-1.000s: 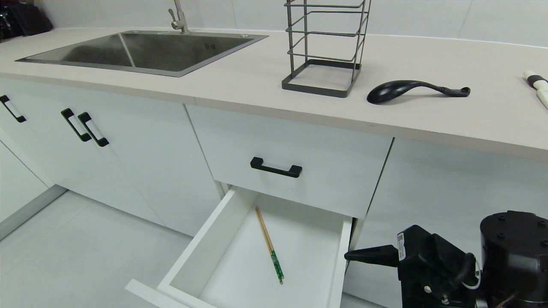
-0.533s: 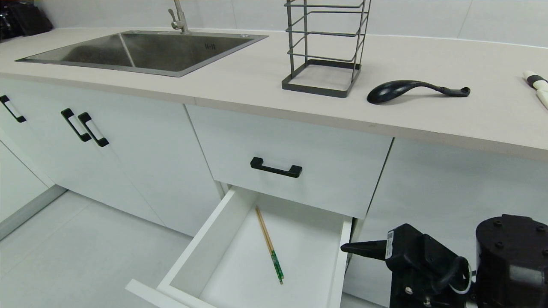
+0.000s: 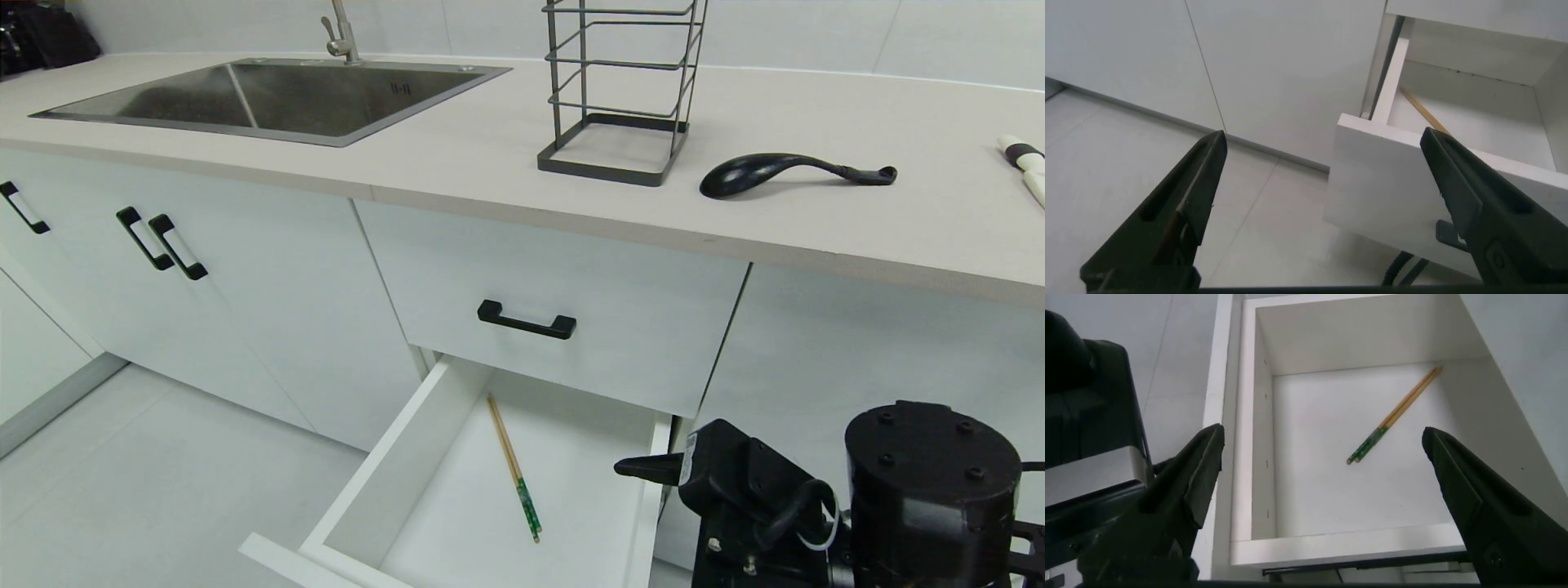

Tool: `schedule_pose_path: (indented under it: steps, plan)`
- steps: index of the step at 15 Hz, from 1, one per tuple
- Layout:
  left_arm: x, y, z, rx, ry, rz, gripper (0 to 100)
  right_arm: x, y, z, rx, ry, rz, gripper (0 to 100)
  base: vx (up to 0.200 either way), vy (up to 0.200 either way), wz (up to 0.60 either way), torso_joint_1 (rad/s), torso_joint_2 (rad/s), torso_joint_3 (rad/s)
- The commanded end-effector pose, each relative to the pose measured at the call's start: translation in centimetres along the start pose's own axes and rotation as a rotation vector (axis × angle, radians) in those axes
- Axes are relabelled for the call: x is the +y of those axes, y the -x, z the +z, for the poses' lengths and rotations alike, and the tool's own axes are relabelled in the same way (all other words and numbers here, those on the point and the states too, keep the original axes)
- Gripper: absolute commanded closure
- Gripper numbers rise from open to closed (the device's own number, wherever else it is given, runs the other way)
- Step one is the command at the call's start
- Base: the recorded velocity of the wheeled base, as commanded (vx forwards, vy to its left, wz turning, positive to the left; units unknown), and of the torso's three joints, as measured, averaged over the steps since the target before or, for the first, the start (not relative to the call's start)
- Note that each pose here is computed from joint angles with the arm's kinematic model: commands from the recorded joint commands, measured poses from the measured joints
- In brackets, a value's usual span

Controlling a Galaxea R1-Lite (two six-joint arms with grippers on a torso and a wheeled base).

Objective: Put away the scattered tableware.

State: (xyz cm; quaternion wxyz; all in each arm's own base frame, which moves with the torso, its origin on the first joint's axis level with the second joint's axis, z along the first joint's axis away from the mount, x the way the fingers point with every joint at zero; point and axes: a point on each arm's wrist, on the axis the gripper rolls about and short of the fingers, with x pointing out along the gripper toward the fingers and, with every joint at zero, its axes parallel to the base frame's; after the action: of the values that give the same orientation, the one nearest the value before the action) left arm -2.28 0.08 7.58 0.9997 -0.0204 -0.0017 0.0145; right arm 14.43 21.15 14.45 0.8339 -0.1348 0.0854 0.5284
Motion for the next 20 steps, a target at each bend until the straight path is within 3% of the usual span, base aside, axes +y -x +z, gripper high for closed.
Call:
schedule_pose_path:
  steps: [1, 4, 9, 20]
  plan:
    - [0.0, 0.0, 0.0, 0.0, 0.001, 0.0, 0, 0.04, -0.41, -0.21, 0.011, -0.001, 0.005, 0, 0.0, 0.0, 0.0, 0.0, 0.0, 0.0]
    - [0.0, 0.0, 0.0, 0.0, 0.001, 0.0, 0, 0.04, -0.41, -0.23, 0.013, -0.001, 0.006, 0, 0.0, 0.0, 0.0, 0.037, -0.05, -0.011]
    - [0.0, 0.0, 0.0, 0.0, 0.001, 0.0, 0, 0.03, -0.42, -0.17, 0.01, -0.001, 0.005, 0, 0.0, 0.0, 0.0, 0.235, -0.12, -0.124]
    - [0.0, 0.0, 0.0, 0.0, 0.001, 0.0, 0, -0.06, -0.71, 0.09, 0.004, -0.003, 0.004, 0, 0.0, 0.0, 0.0, 0.187, -0.54, -0.208]
